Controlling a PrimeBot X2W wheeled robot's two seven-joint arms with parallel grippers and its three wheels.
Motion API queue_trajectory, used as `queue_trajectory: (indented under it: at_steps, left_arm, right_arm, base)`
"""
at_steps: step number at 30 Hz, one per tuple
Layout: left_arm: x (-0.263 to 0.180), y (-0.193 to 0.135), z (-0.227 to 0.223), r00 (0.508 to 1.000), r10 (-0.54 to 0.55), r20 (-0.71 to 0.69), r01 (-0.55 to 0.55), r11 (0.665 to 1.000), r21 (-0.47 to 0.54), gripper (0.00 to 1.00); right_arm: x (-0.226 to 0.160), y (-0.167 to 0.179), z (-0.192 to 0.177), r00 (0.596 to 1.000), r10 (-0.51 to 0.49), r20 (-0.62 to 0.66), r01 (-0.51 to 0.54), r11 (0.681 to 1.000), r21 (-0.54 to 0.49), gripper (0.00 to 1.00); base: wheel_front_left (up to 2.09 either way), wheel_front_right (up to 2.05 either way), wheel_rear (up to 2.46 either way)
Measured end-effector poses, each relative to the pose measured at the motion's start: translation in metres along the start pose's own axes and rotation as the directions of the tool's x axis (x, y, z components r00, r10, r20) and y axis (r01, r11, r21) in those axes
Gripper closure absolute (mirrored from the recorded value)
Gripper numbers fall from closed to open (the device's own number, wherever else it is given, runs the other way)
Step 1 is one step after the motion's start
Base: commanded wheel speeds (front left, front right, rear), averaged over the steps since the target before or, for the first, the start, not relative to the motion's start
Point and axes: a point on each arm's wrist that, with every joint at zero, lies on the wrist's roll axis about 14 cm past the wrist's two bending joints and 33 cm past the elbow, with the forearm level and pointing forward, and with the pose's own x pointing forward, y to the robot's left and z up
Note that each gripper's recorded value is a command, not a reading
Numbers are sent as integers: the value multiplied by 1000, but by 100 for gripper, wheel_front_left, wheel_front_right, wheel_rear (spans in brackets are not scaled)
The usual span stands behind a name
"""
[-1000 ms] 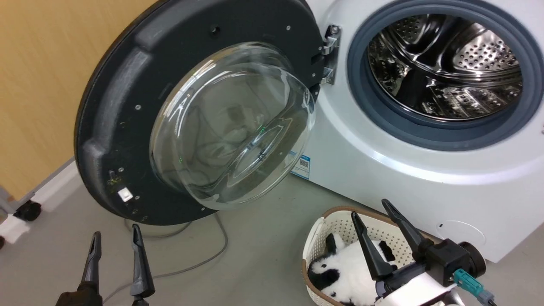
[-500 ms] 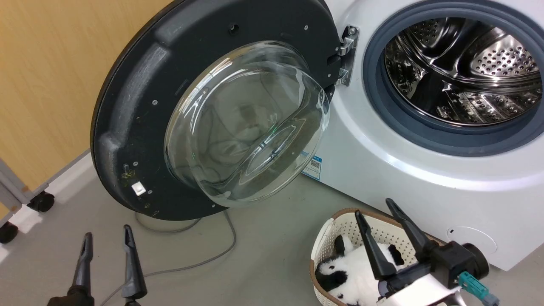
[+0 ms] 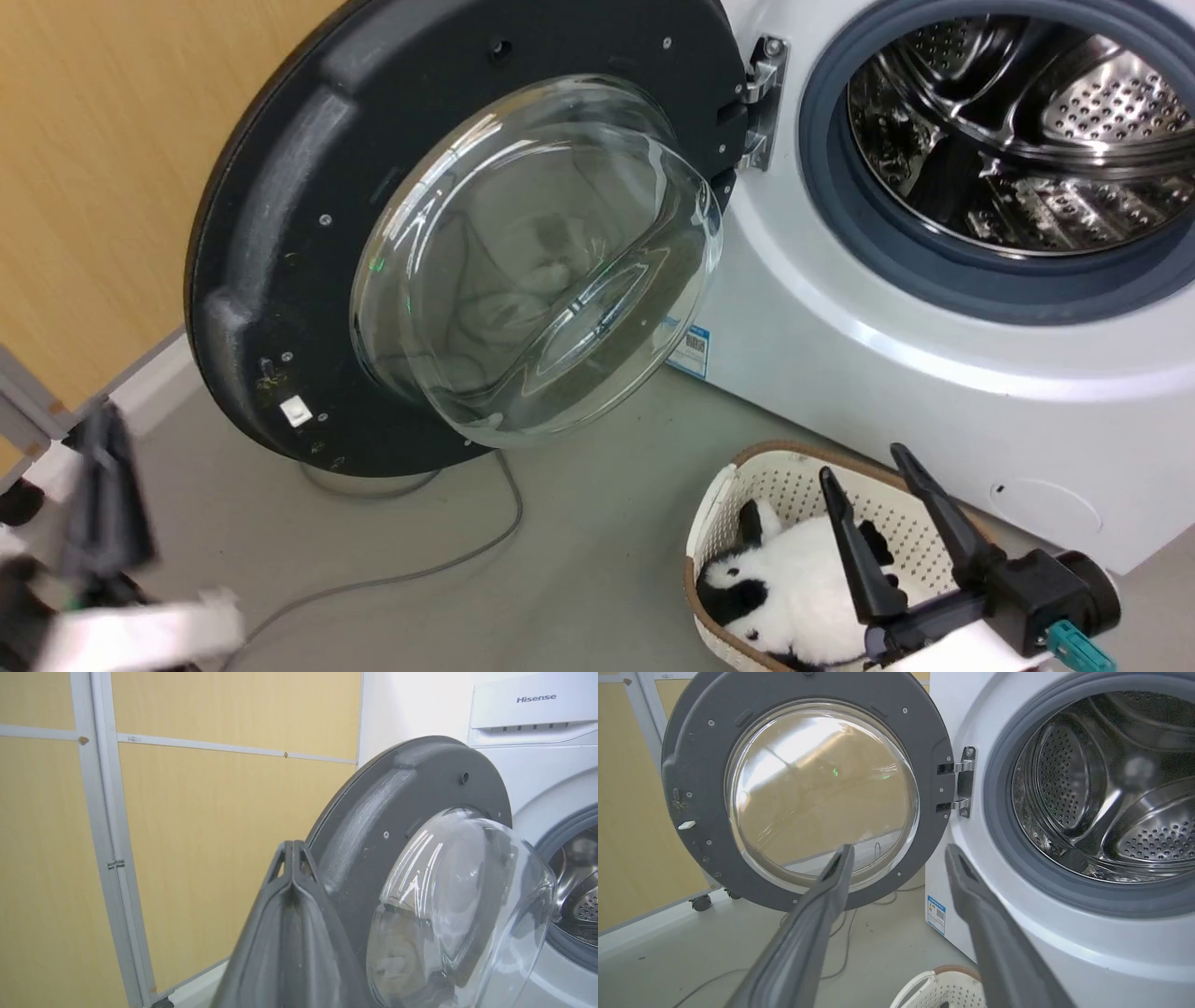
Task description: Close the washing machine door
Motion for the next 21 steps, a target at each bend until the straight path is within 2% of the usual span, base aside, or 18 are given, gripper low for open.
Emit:
queue_trajectory:
  at_steps: [5, 9, 11, 15, 17, 19, 21]
  left_arm:
    - [55, 23, 19, 997, -26, 76, 21, 998, 64, 100]
    - [99, 39, 16, 999, -32, 37, 28, 994, 105, 100]
    - [119, 44, 11, 1000, -26, -11, 27, 996, 87, 100]
    - [142, 42, -28, 977, -19, -213, 8, 998, -56, 100]
    - [147, 39, -49, 949, -23, -316, -38, 982, -187, 100]
    - [147, 39, -72, 907, -30, -421, -119, 938, -325, 100]
    - [144, 41, -91, 859, -48, -510, -213, 872, -440, 100]
  right_arm:
    - [-2, -8, -6, 1000, -11, -8, 11, 1000, 0, 0]
    - [-2, -17, -9, 1000, -26, -10, 26, 1000, -10, 0]
    - [-2, -22, -10, 999, -34, -9, 34, 999, -12, 0]
    - [-4, -31, -15, 998, -55, -17, 55, 998, -10, 0]
    - [-6, -34, -17, 998, -64, -24, 64, 998, -8, 0]
    - [-7, -36, -18, 997, -70, -25, 70, 998, -8, 0]
    - [-8, -37, -19, 997, -74, -26, 74, 997, -8, 0]
  base:
    - [0, 0, 0]
    - [0, 0, 0]
    - [0, 0, 0]
    - [0, 0, 0]
    - [0, 0, 0]
    - [0, 0, 0]
    - [0, 0, 0]
